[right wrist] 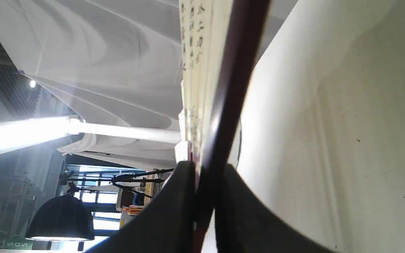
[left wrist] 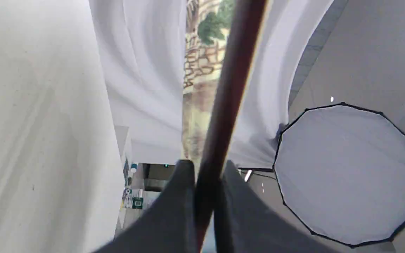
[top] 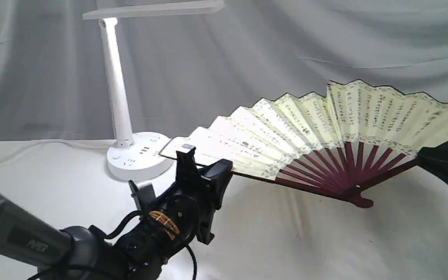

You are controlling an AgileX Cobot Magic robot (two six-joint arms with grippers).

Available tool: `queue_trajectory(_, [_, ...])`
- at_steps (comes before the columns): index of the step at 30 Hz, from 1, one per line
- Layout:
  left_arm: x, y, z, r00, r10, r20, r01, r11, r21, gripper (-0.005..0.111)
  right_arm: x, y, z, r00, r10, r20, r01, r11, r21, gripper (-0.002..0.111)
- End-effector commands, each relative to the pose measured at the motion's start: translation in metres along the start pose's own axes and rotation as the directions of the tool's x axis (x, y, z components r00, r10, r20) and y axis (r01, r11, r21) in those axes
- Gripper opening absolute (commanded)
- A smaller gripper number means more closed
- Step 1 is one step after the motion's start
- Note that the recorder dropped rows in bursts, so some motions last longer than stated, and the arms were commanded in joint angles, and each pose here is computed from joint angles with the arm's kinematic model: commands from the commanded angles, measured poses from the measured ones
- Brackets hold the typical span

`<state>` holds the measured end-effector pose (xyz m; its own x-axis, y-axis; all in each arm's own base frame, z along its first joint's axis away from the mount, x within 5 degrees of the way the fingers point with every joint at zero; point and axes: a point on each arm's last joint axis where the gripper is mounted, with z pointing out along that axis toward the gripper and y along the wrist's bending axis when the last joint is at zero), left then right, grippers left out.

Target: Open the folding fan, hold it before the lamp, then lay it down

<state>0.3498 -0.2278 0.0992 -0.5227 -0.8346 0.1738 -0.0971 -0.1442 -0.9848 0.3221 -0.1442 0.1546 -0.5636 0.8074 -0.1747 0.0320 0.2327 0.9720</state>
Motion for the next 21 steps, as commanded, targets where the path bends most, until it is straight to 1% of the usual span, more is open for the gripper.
queue_trajectory(1, [-0.015, -0.021, -0.001, 0.986, -0.102, 0.130, 0.085, 0.988, 0.131, 0.000, -0.009, -0.008, -0.014, 0.997, -0.035, 0.064, 0.030, 0.996, 0.081, 0.000])
queue_trajectory(4, [-0.019, -0.019, -0.004, 0.979, -0.119, 0.165, 0.098, 0.987, 0.129, 0.000, -0.010, -0.009, -0.016, 0.997, -0.033, 0.073, 0.027, 0.996, 0.083, 0.000])
queue_trajectory(6, [-0.019, -0.014, -0.009, 0.971, -0.133, 0.199, 0.111, 0.987, 0.117, 0.000, -0.011, -0.009, -0.017, 0.997, -0.020, 0.076, 0.014, 0.997, 0.082, 0.000])
queue_trajectory(9, [-0.016, -0.006, -0.018, 0.938, -0.184, 0.295, 0.156, 0.981, 0.117, 0.000, -0.007, -0.012, -0.018, 0.995, 0.060, 0.080, -0.067, 0.994, 0.083, 0.000])
queue_trajectory(11, [-0.011, -0.004, -0.020, 0.921, -0.192, 0.340, 0.159, 0.980, 0.123, 0.000, -0.007, -0.012, -0.019, 0.991, 0.101, 0.087, -0.108, 0.991, 0.084, 0.000])
queue_trajectory(15, [-0.003, -0.002, -0.022, 0.910, -0.192, 0.366, 0.158, 0.980, 0.122, 0.000, -0.009, -0.012, -0.023, 0.990, 0.108, 0.093, -0.115, 0.991, 0.067, 0.000])
queue_trajectory(21, [-0.003, -0.002, -0.023, 0.909, -0.193, 0.371, 0.158, 0.980, 0.123, 0.000, -0.017, -0.016, -0.039, 0.983, 0.115, 0.144, -0.126, 0.990, 0.070, 0.000])
